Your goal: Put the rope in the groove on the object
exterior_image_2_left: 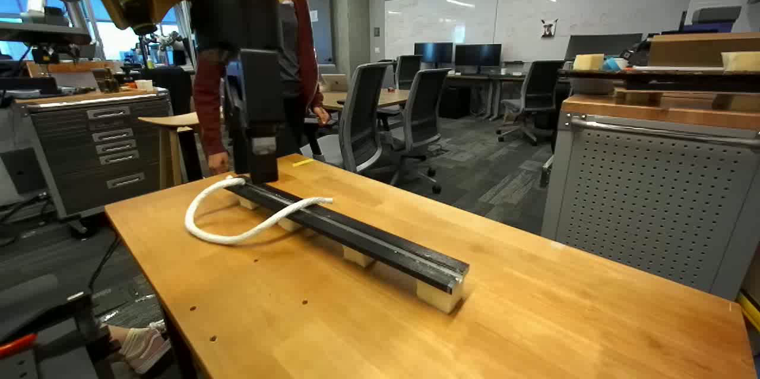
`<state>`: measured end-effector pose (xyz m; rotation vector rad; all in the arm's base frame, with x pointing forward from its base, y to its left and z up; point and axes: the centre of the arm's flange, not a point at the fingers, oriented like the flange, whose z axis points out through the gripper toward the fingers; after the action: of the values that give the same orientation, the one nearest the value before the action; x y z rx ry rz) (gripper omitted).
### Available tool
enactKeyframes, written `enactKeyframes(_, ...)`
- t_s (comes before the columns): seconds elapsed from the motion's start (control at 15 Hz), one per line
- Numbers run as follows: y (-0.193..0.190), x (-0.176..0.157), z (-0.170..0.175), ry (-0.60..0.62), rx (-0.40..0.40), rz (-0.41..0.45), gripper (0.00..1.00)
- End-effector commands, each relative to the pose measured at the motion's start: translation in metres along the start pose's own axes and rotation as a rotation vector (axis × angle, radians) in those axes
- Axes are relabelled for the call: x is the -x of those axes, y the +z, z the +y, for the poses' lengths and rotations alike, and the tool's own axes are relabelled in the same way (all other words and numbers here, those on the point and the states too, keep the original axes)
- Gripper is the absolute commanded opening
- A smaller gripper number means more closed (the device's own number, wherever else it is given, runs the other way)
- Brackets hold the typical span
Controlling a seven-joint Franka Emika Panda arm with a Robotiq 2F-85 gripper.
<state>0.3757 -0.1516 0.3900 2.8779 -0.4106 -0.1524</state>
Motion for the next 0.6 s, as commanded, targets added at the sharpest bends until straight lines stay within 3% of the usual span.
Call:
enactKeyframes(0.0, -0.0012, -0.0006, 0.0004, 0.001, 0.000, 0.003, 1.00)
enactKeyframes(0.53, -0.0039, -0.0019, 0.0012, 0.002, 0.000, 0.009, 1.00)
